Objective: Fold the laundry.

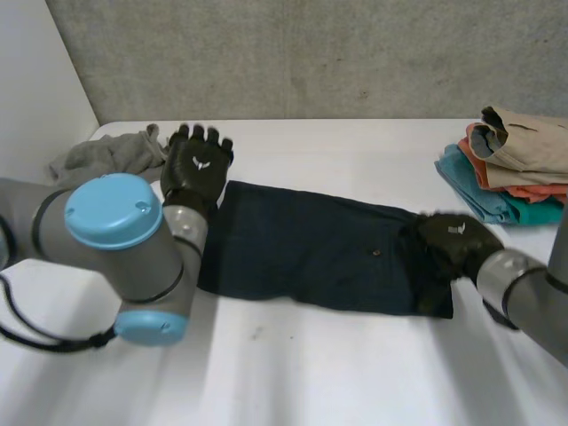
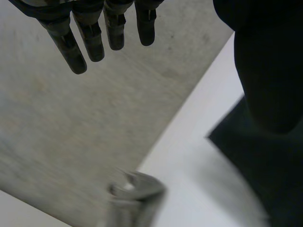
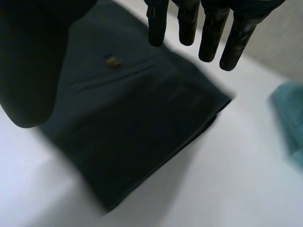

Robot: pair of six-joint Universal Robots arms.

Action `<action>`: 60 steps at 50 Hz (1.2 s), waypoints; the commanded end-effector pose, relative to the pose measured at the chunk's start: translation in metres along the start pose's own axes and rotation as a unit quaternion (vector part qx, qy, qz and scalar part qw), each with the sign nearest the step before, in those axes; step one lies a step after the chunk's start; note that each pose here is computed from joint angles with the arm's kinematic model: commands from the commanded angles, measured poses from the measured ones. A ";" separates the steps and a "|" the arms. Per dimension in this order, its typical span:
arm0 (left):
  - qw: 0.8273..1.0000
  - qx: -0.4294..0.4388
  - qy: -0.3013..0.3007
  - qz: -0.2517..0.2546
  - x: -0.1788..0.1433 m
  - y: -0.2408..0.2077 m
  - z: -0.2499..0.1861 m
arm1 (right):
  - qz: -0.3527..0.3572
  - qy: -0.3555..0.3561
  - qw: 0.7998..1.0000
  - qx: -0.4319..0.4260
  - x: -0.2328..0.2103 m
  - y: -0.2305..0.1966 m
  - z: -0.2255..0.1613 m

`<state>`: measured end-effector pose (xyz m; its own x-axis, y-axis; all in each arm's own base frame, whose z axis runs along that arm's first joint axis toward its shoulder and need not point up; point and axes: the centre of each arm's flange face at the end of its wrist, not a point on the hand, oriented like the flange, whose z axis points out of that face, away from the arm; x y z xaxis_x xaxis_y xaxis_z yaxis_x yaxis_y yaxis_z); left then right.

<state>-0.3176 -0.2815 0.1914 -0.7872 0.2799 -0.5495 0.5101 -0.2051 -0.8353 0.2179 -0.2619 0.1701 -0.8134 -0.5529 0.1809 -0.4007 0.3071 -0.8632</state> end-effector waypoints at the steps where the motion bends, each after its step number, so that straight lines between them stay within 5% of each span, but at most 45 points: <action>1: 0.987 -0.084 0.062 -0.122 0.006 0.016 -0.036 | 0.033 -0.019 0.999 -0.001 0.001 0.031 0.002; 23: 0.984 -0.104 0.059 -0.136 -0.003 0.022 -0.044 | -0.007 0.011 1.000 0.012 0.011 0.046 0.015; 36: 0.983 -0.111 0.060 -0.134 -0.004 0.024 -0.051 | -0.148 0.080 0.983 -0.076 0.075 0.061 -0.018; 43: 0.983 -0.108 0.058 -0.136 -0.008 0.021 -0.057 | -0.231 0.168 0.951 -0.121 0.144 0.059 -0.045; 54: 0.984 -0.095 0.052 -0.139 -0.014 0.012 -0.059 | -0.355 0.067 0.927 0.102 0.024 -0.037 -0.035; 60: 0.985 -0.087 0.049 -0.140 -0.016 0.008 -0.059 | -0.403 -0.059 0.896 0.180 -0.074 -0.033 -0.028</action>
<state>-0.2799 -0.2328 0.1879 -0.8710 0.3962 -0.2904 0.3437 0.0692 -0.9365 0.2021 -0.2585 0.2191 -0.4107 -0.4624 0.7859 -0.7799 -0.2684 -0.5655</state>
